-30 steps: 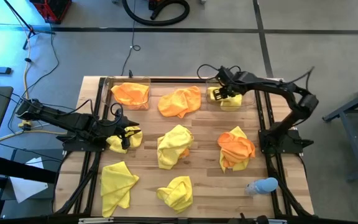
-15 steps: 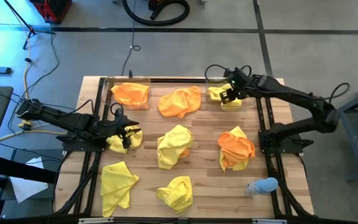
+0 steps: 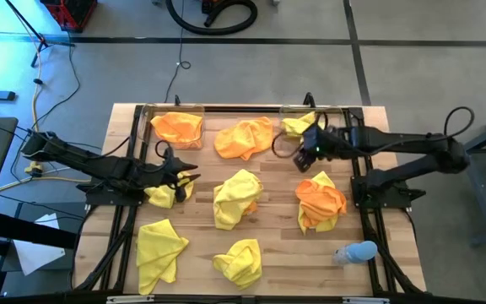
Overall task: Sort microfiber towel by color & place in baskets
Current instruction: Put the top center yellow microfiber cloth into the right transparent bin
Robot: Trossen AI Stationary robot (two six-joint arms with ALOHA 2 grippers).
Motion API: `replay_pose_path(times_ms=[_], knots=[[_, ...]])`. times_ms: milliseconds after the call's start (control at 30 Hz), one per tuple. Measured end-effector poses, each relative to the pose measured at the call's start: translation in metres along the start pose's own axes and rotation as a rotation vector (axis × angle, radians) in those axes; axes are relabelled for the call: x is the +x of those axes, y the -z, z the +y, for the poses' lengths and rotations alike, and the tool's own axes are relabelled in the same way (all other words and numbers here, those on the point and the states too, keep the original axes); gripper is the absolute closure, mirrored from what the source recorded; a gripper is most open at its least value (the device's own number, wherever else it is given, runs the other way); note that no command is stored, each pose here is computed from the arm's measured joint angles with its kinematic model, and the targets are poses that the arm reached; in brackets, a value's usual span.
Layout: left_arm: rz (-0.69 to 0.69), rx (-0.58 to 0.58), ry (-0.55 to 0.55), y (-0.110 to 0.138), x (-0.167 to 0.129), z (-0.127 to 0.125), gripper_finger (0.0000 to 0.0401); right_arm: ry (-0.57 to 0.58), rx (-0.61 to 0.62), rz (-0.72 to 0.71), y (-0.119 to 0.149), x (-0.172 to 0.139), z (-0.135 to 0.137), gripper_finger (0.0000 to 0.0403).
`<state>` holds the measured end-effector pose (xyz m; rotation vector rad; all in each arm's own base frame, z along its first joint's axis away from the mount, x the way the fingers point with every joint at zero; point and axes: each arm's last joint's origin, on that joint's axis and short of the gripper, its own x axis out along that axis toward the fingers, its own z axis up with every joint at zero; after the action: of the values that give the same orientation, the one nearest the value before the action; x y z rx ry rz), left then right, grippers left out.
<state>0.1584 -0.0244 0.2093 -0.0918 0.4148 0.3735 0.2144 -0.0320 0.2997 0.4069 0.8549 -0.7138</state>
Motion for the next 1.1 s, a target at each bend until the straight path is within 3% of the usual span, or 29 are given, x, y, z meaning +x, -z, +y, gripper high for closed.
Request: replay_pose_path(times_ms=[333, 667, 867, 1100], knots=[[-0.007, -0.008, 0.004, -0.001, 0.001, -0.001, 0.0270, -0.109, -0.146, -0.062, 0.020, -0.016, 0.035, 0.0245], [0.009, 0.056, 0.002, 0.001, 0.001, 0.000, 0.0270, -0.287, -0.343, -0.223, 0.013, -0.024, 0.061, 0.0245], [0.043, 0.073, 0.019, 0.004, 0.001, 0.000, 0.0270, -0.428, -0.476, -0.290, 0.006, 0.000, 0.095, 0.0245], [0.066, 0.121, 0.021, 0.006, 0.001, 0.000, 0.0270, -0.385, -0.542, -0.265, -0.008, 0.037, 0.128, 0.0245]])
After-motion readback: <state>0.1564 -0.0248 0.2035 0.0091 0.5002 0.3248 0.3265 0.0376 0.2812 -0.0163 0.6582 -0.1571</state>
